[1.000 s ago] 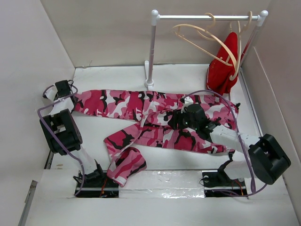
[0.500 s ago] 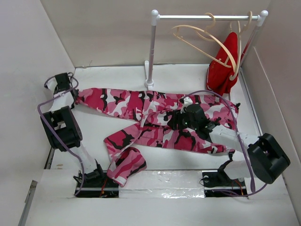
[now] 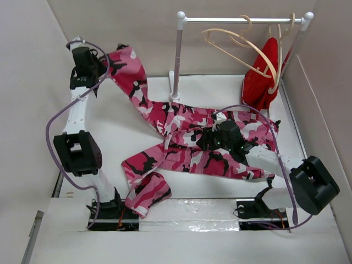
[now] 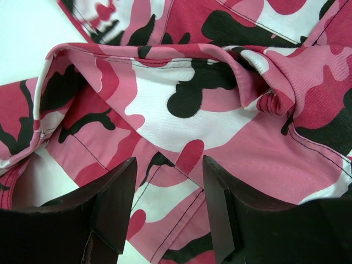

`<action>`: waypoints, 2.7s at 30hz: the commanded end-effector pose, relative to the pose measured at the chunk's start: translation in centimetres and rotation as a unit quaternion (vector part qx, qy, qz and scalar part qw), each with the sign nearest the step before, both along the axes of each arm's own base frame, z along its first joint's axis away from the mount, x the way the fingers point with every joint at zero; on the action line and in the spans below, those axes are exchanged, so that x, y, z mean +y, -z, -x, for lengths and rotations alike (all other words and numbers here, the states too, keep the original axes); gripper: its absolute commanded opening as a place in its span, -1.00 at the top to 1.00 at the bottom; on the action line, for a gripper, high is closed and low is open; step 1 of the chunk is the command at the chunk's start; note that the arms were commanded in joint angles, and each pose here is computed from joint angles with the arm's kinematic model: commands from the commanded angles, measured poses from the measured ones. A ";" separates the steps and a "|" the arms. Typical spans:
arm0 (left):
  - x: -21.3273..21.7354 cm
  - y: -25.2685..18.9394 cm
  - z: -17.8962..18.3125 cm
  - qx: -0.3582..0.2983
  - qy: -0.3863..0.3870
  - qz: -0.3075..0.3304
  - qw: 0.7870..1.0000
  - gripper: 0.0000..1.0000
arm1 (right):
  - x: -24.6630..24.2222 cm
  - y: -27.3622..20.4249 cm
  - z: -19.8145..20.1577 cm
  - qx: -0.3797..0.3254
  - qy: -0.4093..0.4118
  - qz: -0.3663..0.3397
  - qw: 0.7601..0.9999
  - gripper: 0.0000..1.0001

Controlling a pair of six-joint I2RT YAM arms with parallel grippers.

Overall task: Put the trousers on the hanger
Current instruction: Flatten out the trousers at the center of the board.

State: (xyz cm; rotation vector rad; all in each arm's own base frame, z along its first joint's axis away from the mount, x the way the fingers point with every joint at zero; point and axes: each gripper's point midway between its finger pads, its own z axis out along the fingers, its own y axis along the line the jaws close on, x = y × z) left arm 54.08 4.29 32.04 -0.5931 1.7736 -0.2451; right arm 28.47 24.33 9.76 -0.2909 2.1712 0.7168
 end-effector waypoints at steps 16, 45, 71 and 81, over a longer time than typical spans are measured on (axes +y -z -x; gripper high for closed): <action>17.2 20.2 13.0 0.244 -0.319 0.013 0.916 1.00 | 0.5 -3.2 -0.2 -0.042 -0.014 -0.030 0.999 -0.14; 7.0 21.5 2.3 0.308 -0.185 -0.116 0.926 -0.14 | 0.6 -4.2 0.4 -0.054 -0.020 -0.032 0.998 0.51; 8.6 26.7 -1.5 0.342 -0.187 -0.139 0.911 0.74 | 1.4 -3.4 0.4 -0.046 -0.030 -0.021 0.998 0.38; 14.0 19.8 0.5 0.282 -0.278 -0.137 0.908 1.00 | 1.1 -3.2 0.2 -0.046 -0.023 -0.015 0.999 0.38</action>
